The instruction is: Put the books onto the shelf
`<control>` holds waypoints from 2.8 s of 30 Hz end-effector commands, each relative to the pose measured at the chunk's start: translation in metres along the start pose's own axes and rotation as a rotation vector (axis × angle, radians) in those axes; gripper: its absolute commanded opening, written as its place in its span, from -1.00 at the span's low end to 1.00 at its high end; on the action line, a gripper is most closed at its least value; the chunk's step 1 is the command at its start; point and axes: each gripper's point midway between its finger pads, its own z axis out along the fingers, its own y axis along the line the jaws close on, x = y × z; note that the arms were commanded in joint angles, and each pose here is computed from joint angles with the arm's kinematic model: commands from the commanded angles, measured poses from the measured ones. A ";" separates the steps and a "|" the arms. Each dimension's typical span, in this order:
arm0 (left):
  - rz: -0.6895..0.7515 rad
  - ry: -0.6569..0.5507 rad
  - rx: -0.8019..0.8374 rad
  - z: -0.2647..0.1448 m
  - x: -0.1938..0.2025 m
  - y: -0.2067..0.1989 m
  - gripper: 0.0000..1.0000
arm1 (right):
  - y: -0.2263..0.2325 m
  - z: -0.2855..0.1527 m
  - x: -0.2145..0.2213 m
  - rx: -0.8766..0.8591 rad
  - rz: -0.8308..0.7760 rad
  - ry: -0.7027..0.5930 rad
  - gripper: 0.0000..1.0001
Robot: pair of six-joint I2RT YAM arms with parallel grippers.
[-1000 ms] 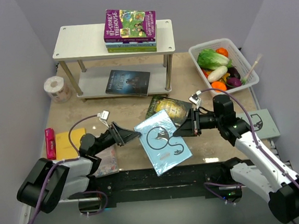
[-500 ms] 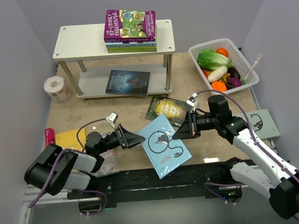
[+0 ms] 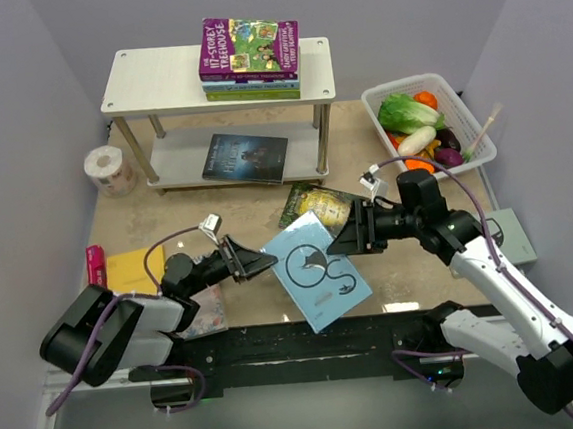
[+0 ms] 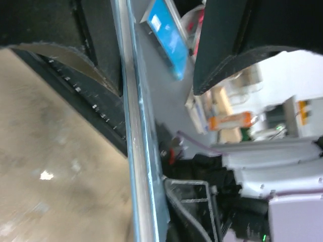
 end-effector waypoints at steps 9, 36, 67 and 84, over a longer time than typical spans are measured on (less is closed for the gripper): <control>0.355 -0.710 -0.057 -0.036 -0.142 -0.087 -1.00 | -0.023 -0.068 -0.062 0.460 -0.176 -0.435 0.27; 0.174 -0.308 -1.134 -0.082 -0.082 0.142 -0.43 | -0.099 0.065 -0.032 0.157 0.027 -0.297 0.33; 0.168 -0.359 -0.909 -0.064 -0.071 0.143 -0.44 | -0.168 0.164 -0.053 0.390 0.035 -0.261 0.35; 0.162 -0.253 -0.969 -0.072 -0.045 0.168 -0.55 | -0.100 0.188 -0.013 0.102 -0.044 -0.145 -1.00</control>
